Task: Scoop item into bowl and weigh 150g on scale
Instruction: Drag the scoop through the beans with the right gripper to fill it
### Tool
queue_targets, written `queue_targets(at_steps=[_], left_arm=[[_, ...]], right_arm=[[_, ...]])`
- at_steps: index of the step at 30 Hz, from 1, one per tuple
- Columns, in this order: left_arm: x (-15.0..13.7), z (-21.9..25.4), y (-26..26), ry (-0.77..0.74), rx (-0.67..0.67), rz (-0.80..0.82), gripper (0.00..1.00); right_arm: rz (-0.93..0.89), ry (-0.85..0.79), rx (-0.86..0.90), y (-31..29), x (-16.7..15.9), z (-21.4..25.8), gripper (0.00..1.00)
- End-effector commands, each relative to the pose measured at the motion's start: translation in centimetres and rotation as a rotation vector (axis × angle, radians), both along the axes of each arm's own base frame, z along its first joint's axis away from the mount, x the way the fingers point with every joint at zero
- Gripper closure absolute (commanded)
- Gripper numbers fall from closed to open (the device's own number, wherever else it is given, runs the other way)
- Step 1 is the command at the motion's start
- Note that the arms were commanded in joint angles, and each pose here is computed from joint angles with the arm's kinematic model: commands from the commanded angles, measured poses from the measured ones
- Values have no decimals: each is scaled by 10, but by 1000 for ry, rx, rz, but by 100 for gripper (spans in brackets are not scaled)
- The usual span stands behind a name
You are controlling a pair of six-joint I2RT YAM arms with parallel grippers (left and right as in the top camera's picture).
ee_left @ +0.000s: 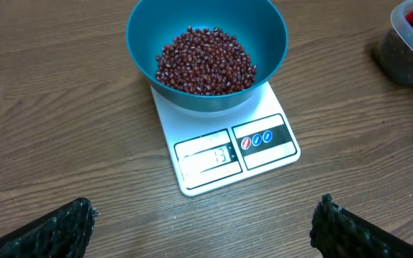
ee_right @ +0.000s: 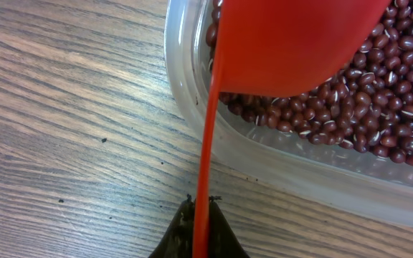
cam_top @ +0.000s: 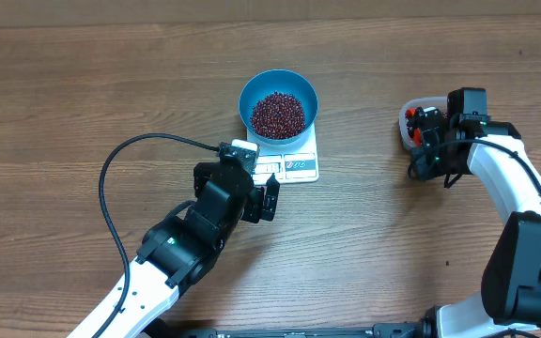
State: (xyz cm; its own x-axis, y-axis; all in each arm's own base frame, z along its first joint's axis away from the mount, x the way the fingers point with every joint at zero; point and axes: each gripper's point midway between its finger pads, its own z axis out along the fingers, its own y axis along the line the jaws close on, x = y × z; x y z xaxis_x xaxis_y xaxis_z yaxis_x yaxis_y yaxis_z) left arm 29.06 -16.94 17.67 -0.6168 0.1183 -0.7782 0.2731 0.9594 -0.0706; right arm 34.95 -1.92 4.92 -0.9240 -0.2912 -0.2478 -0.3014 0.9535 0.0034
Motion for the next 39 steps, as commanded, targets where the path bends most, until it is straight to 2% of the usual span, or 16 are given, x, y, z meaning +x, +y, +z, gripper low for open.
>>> queue_targets(at_steps=[1,16,25,26,29,39], left_arm=[[5,11,1,-21,-21,26,1],[5,11,1,-21,-21,26,0],[5,11,1,-21,-21,26,0],[5,11,1,-21,-21,26,1],[5,11,1,-22,-21,26,1],[5,11,1,-22,-21,27,1]], right_arm=[[9,27,26,3,-4,-7,96],[-113,-22,229,-19,-2,1,96],[-110,-36,231,-20,1,2,96],[-110,-37,231,-20,1,2,95],[-117,-36,218,-23,1,1,80],[-118,-49,210,-25,6,6,72]])
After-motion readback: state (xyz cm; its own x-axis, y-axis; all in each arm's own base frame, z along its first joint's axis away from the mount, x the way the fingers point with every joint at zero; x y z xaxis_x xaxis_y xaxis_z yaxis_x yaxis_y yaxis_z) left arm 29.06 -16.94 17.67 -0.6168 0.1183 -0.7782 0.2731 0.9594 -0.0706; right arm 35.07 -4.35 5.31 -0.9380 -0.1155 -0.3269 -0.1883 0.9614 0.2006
